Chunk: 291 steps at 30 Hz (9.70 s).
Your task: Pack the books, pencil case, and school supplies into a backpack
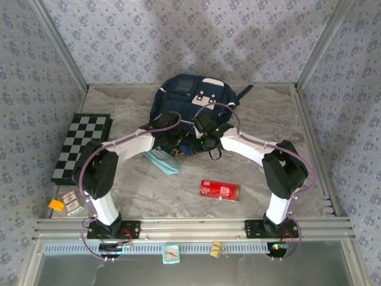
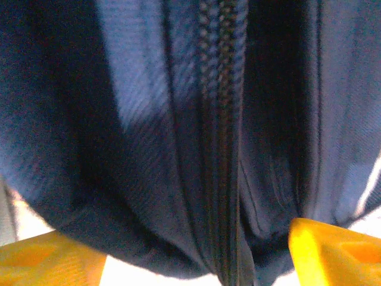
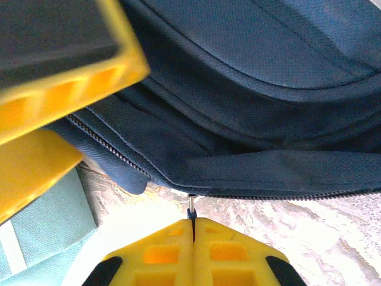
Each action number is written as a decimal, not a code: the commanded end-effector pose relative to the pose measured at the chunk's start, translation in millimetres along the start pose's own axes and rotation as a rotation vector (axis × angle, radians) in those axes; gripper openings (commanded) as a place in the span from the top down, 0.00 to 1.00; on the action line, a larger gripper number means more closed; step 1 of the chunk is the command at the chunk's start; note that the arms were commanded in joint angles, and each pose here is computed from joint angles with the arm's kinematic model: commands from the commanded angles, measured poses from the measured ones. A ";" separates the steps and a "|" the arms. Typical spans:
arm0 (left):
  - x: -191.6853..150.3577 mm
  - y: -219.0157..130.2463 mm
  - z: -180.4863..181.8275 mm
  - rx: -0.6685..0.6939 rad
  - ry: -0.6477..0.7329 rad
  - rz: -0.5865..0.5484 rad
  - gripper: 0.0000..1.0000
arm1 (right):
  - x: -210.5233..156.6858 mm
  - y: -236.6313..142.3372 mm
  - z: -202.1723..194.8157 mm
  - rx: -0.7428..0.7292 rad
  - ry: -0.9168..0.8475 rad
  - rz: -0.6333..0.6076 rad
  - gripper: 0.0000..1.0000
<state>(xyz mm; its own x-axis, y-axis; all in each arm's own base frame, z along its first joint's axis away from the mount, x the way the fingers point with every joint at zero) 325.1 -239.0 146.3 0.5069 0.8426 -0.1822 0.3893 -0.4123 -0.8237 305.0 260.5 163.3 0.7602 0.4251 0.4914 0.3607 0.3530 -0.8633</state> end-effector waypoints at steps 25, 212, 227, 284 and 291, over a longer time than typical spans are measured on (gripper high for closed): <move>36.1 -62.8 -7.5 -0.090 0.059 -0.156 1.00 | -32.9 -5.7 -69.8 -0.242 0.156 0.062 1.00; 24.7 -133.0 -21.0 -0.175 0.475 -0.287 0.45 | 75.9 -12.3 -153.0 -0.044 0.594 -0.124 0.43; -31.4 -29.5 -24.7 -0.016 0.672 -0.049 0.70 | 92.8 70.2 -177.2 -0.092 0.699 -0.016 0.40; -83.6 -40.6 -39.2 -0.050 0.964 -0.039 0.54 | 8.1 -99.5 -131.0 0.133 0.990 -0.627 1.00; -105.5 -24.0 -52.1 -0.050 1.039 -0.025 0.51 | 5.9 -100.4 -131.0 0.159 1.019 -0.618 1.00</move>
<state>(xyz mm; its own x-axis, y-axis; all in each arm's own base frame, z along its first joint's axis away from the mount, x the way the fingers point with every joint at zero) 297.0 -325.4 212.5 0.9029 0.1774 0.3916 0.4284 -0.4485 -0.7844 341.7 118.6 206.4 0.6410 -0.6495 0.4089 0.7360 0.3689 -0.5677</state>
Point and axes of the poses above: each hand's point on the last joint's axis, 136 mm out from that joint toward the fingers, its own y axis out along the fingers, its own z axis along the line the jaws close on, x = y × z, the point moved 8 cm from there along -y, back along the fingers, and after that the axes turned 10 degrees about -y, right-handed, at the moved point
